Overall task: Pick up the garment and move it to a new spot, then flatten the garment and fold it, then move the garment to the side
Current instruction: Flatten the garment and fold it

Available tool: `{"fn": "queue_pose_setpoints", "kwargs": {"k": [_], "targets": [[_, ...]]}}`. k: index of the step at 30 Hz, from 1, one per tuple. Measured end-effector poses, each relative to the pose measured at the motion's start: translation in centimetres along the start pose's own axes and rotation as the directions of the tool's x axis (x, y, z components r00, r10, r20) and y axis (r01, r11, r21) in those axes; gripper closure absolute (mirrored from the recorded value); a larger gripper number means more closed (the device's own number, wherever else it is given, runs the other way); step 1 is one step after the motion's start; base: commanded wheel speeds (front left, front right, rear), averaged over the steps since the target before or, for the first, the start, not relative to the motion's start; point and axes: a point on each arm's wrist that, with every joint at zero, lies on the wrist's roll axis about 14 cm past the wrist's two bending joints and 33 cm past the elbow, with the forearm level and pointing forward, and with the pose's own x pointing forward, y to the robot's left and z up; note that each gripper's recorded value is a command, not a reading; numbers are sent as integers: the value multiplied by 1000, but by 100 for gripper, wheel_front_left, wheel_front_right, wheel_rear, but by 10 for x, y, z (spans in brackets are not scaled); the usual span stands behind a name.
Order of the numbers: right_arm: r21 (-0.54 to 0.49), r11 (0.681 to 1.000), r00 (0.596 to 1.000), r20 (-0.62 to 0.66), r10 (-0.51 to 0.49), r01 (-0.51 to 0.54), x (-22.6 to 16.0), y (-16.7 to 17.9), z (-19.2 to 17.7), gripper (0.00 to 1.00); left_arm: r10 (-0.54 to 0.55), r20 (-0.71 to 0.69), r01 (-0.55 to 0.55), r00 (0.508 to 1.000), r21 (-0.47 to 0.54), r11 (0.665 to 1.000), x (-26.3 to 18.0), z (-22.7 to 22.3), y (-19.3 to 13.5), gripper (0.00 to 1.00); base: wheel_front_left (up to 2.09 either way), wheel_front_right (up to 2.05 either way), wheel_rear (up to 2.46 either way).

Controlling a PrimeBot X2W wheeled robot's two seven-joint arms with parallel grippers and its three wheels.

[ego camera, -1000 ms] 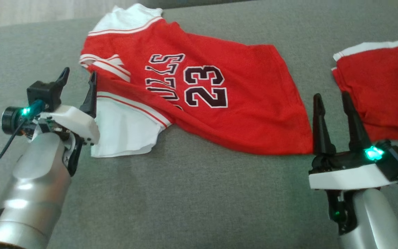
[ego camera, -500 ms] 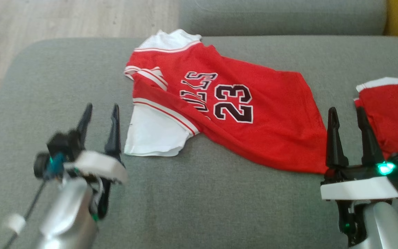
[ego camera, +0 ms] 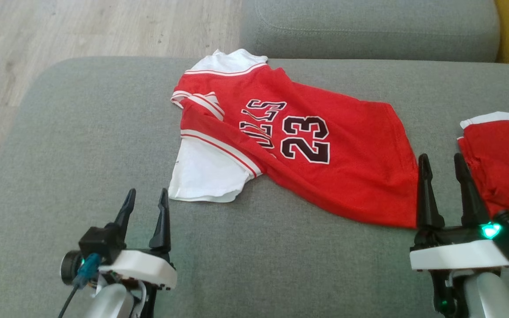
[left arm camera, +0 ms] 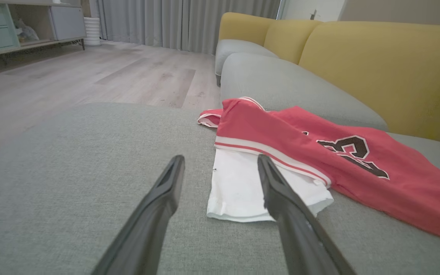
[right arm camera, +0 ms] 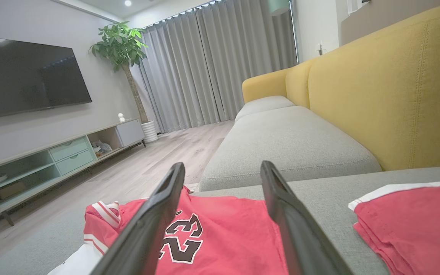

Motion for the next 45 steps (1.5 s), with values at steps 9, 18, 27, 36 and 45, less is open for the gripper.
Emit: {"fn": "queue_pose_setpoints", "kwargs": {"k": [9, 18, 27, 36, 45], "targets": [[6, 1000, 999, -36, -21, 22, -2, -7, -13, 0, -23, -202, 34, 979, 50, 998, 18, -36, -2, 0, 0, 0, 0], [-1, 997, 996, -46, -73, 73, 1, -27, -18, 0, -2, -392, 48, 920, 106, 993, 40, -74, 11, 0, 0, 0, 0], [-6, 995, 993, -61, -100, 100, -2, -36, -22, 0, -12, -431, 63, 902, 105, 993, 53, -85, 12, 0, 0, 0, 0], [-7, 994, 992, -61, -108, 107, -1, -39, -23, 0, -40, -483, 90, 875, 80, 993, 59, -91, 9, 100, 0, 0, 0], [-10, 992, 991, -53, -123, 122, -7, -42, -18, 0, -62, -348, 84, 935, 47, 995, 62, -67, 0, 100, 0, 0, 0]]}}
